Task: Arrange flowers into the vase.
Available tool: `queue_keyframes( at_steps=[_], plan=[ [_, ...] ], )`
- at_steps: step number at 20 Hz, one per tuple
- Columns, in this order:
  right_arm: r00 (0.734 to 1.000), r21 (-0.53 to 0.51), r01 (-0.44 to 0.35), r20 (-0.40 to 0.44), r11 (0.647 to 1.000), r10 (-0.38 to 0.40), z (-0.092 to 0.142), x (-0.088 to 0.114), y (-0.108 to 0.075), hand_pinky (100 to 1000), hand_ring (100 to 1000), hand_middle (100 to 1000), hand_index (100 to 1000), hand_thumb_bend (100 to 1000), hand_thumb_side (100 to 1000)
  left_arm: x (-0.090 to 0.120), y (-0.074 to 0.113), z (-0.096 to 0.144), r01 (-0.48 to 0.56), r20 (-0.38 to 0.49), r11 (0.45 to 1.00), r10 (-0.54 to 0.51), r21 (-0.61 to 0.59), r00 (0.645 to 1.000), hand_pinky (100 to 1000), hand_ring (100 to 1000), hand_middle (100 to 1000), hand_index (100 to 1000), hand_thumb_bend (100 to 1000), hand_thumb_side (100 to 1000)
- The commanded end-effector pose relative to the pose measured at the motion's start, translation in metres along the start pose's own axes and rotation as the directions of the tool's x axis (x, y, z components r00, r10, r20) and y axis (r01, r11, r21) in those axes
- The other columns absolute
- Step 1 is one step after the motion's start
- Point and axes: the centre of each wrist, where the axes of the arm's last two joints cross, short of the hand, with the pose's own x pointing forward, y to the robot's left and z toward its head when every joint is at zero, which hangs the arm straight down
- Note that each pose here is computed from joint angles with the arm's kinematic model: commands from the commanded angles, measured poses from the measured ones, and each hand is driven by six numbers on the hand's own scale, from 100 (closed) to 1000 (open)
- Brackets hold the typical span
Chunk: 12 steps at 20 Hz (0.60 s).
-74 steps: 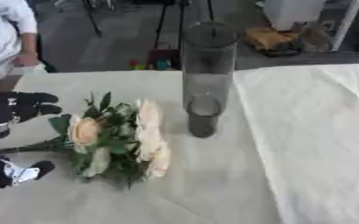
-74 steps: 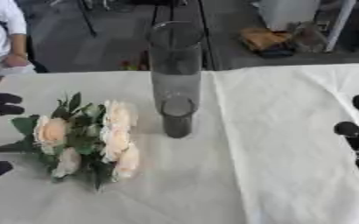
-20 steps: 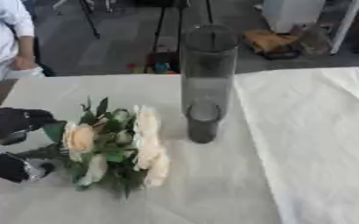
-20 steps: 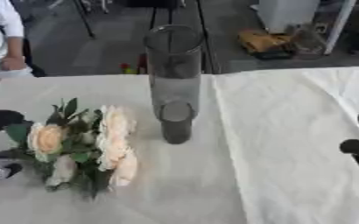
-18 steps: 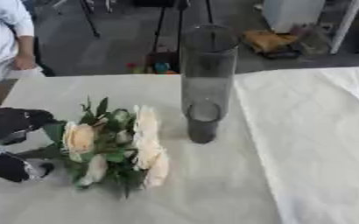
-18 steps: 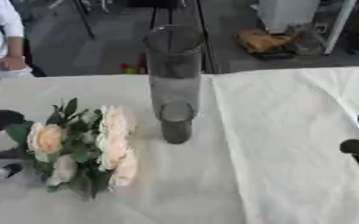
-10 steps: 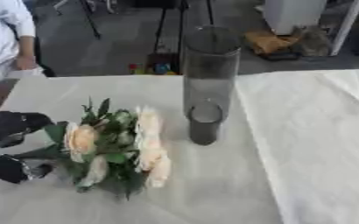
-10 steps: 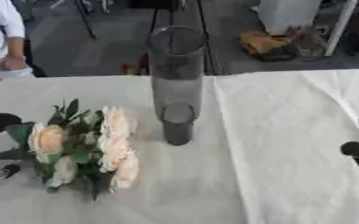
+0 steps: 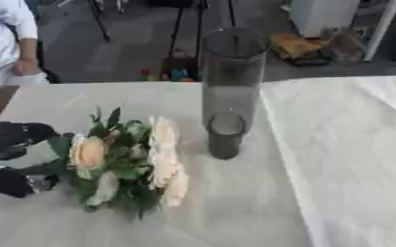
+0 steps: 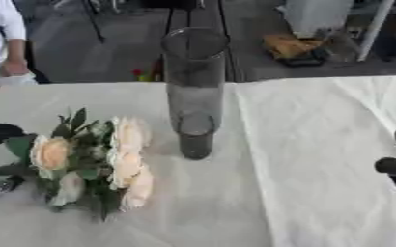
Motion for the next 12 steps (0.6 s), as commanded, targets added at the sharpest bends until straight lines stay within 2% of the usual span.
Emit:
queue_keyframes(
  at_steps=[1, 7, 10, 12],
  plan=[
    [1.000, 0.022, -0.012, 0.003, 1.000, 0.012, -0.0045, 0.0033, -0.0002, 791, 919, 615, 897, 100, 925, -0.0059, 0.0090, 0.0023, 0.025, -0.024, 0.999, -0.025, 0.030, 0.999, 838, 954, 969, 1000, 335, 595],
    [1.000, 0.025, -0.013, 0.004, 1.000, 0.013, -0.0050, 0.0031, -0.0002, 792, 919, 614, 898, 100, 925, -0.0067, 0.0052, -0.0030, 0.045, -0.030, 0.999, -0.044, 0.024, 0.999, 837, 953, 970, 1000, 358, 581],
    [1.000, 0.026, -0.014, 0.004, 1.000, 0.013, -0.0054, 0.0029, -0.0002, 794, 920, 614, 898, 100, 925, -0.0056, 0.0040, -0.0050, 0.060, -0.035, 0.997, -0.059, 0.041, 0.998, 822, 937, 974, 1000, 336, 490],
    [1.000, 0.025, -0.014, 0.004, 1.000, 0.014, -0.0055, 0.0030, -0.0002, 795, 921, 614, 898, 100, 925, -0.0038, 0.0033, -0.0053, 0.076, -0.043, 0.995, -0.073, 0.068, 0.996, 818, 930, 967, 1000, 338, 474]
  ],
)
